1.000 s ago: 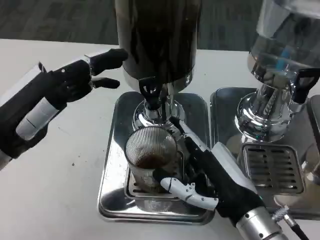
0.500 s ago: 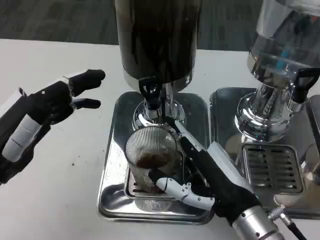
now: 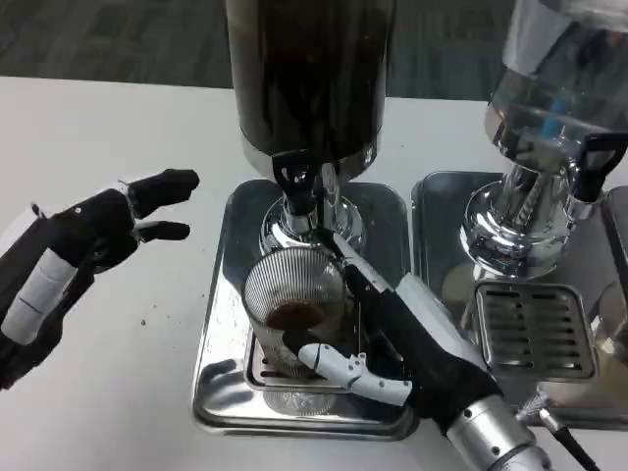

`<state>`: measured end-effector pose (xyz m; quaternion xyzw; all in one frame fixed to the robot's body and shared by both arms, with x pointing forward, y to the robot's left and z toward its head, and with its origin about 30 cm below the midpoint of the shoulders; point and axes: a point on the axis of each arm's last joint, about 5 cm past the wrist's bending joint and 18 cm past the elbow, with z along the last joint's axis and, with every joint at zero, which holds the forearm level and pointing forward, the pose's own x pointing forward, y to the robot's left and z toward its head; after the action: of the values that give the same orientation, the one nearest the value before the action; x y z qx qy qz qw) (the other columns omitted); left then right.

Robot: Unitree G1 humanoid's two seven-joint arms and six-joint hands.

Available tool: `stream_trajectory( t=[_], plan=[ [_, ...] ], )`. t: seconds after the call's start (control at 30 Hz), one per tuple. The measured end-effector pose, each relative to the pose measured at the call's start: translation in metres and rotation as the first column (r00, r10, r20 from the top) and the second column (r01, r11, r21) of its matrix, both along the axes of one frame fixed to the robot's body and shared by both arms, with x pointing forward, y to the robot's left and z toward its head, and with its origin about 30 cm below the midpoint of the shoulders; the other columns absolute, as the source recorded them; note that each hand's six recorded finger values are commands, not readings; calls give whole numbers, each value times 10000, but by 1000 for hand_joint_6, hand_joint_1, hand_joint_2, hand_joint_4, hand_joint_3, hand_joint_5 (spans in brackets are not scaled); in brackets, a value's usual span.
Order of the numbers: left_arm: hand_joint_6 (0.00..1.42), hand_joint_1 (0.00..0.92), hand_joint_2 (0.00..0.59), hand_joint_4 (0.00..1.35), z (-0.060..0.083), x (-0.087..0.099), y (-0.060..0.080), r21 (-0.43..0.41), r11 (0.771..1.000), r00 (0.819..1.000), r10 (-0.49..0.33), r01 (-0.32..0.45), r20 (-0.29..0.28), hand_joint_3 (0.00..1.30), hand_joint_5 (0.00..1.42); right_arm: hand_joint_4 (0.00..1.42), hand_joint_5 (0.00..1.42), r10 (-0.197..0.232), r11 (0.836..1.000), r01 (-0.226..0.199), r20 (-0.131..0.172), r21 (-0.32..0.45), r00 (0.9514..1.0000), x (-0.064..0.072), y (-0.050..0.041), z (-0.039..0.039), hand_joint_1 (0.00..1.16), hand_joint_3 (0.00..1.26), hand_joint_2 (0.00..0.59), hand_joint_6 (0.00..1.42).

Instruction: Grasp the cup under the faucet to collect the drink, then remove the cup.

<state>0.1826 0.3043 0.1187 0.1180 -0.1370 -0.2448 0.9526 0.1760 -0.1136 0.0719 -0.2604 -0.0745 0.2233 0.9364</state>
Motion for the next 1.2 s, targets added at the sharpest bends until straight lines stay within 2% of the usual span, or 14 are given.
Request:
stream_trajectory(
  t=[0.13, 0.33, 0.57, 0.7, 0.8, 1.03, 1.2],
  plan=[
    [270, 0, 121, 157, -14, -19, 5, -7, 10000, 10000, 51, -51, -84, 296, 107, 0, 0, 109, 9999, -109, -43, -14, 9999, 18, 12, 2, 379, 0, 224, 0],
    [270, 0, 123, 161, -18, -23, 6, 0, 10000, 9999, 74, -74, -110, 304, 111, 0, 0, 157, 9999, -156, -312, 36, 9994, 36, 11, -34, 383, 0, 218, 0],
    [270, 0, 123, 169, -28, -26, 11, -7, 9999, 9998, 112, -112, -169, 308, 116, 0, 0, 246, 9997, -248, -286, -90, 9993, 54, 6, -31, 382, 0, 208, 0],
    [270, 0, 124, 182, -32, -28, 16, -13, 9999, 9997, 141, -142, -193, 318, 118, 0, 0, 322, 9993, -328, -307, -185, 9990, 67, 12, -39, 417, 0, 205, 0],
    [270, 0, 126, 184, -35, -33, 26, -20, 9998, 9996, 200, -200, -210, 327, 125, 0, 0, 399, 9989, -407, -332, -227, 9987, 71, 25, -46, 497, 0, 202, 0],
    [270, 0, 131, 191, -32, -35, 37, 27, 9997, 9995, 229, -228, -231, 331, 129, 0, 0, 292, 9986, -298, -139, -441, 9995, 68, 34, -48, 553, 0, 204, 13],
    [274, 0, 131, 203, -24, -38, 58, 153, 9996, 9992, 251, -247, -296, 338, 138, 0, 0, 78, 9992, -78, -12, -382, 10000, 59, 50, -53, 554, 0, 200, 97]
  ],
)
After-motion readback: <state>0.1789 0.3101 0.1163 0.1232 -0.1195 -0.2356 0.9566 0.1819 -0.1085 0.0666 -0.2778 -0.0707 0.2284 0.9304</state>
